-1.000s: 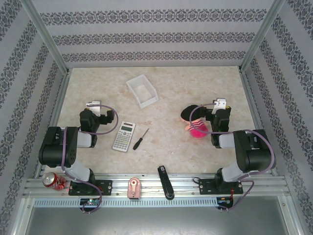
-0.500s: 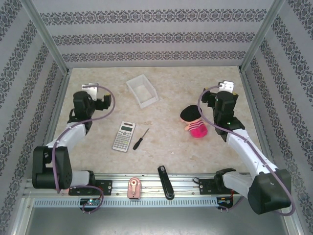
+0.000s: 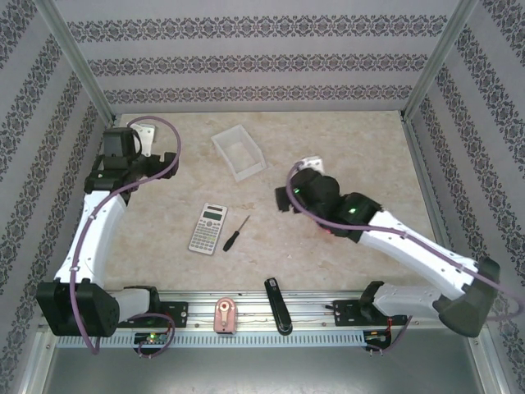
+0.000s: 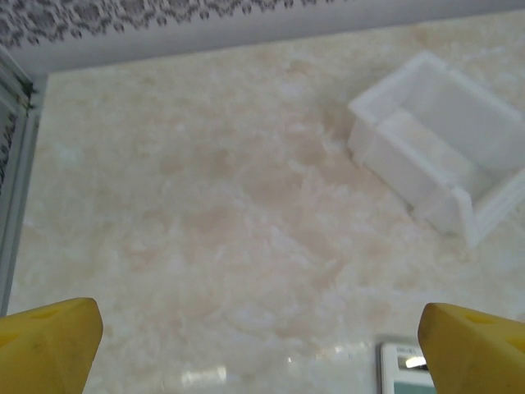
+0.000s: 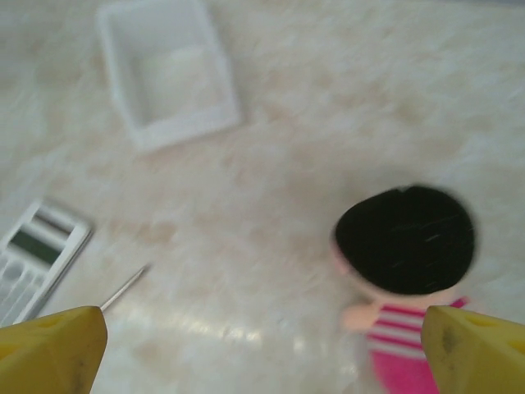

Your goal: Put the screwdriver in the bin

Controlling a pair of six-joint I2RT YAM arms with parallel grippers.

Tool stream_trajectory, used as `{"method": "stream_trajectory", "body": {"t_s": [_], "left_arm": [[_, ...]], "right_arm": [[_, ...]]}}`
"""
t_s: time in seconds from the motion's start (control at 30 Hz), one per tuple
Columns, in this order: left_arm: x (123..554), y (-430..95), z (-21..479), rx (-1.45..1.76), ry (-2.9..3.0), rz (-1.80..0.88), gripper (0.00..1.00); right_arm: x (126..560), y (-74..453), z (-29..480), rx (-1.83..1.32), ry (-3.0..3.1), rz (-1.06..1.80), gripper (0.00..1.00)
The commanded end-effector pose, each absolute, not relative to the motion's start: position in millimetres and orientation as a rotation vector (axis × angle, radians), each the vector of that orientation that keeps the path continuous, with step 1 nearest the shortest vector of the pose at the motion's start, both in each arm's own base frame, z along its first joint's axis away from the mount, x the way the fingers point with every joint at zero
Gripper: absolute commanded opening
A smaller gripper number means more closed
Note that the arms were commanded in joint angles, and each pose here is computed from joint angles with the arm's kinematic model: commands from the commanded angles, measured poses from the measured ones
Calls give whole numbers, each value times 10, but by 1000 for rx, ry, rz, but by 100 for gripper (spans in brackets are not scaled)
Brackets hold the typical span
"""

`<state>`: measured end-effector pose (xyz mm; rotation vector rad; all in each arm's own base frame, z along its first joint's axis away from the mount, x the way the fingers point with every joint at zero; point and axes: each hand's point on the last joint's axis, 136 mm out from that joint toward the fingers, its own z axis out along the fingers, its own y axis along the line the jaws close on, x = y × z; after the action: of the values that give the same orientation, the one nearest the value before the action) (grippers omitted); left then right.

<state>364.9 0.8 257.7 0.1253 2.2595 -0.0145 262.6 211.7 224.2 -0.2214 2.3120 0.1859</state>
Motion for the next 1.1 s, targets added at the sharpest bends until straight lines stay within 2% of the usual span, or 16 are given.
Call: {"method": "stream_trajectory", "body": {"t_s": [0.0, 0.13, 0.23, 0.37, 0.67, 1.07], "left_arm": [[3333, -32, 2582, 168, 2372, -14, 99], [3244, -8, 2740, 175, 2333, 15, 99], [3179, -32, 2772, 164, 2331, -6, 99], [3104, -91, 2730, 143, 2329, -61, 99], [2982, -108, 2833, 187, 2265, -44, 99], [2847, -83, 2814, 105, 2233, -55, 99]], "right_arm": [[2413, 2418, 1887, -236, 2458, 200, 98], [2386, 2916, 1609, -294, 2529, 146, 98], [2359, 3308, 1368, -274, 2561, 211, 98], [2398, 3588, 1058, -255, 2634, 202, 98], [2423, 3667, 610, -197, 2720, 201, 98], [2503, 3549, 344, -203, 2777, 85, 98]]}}
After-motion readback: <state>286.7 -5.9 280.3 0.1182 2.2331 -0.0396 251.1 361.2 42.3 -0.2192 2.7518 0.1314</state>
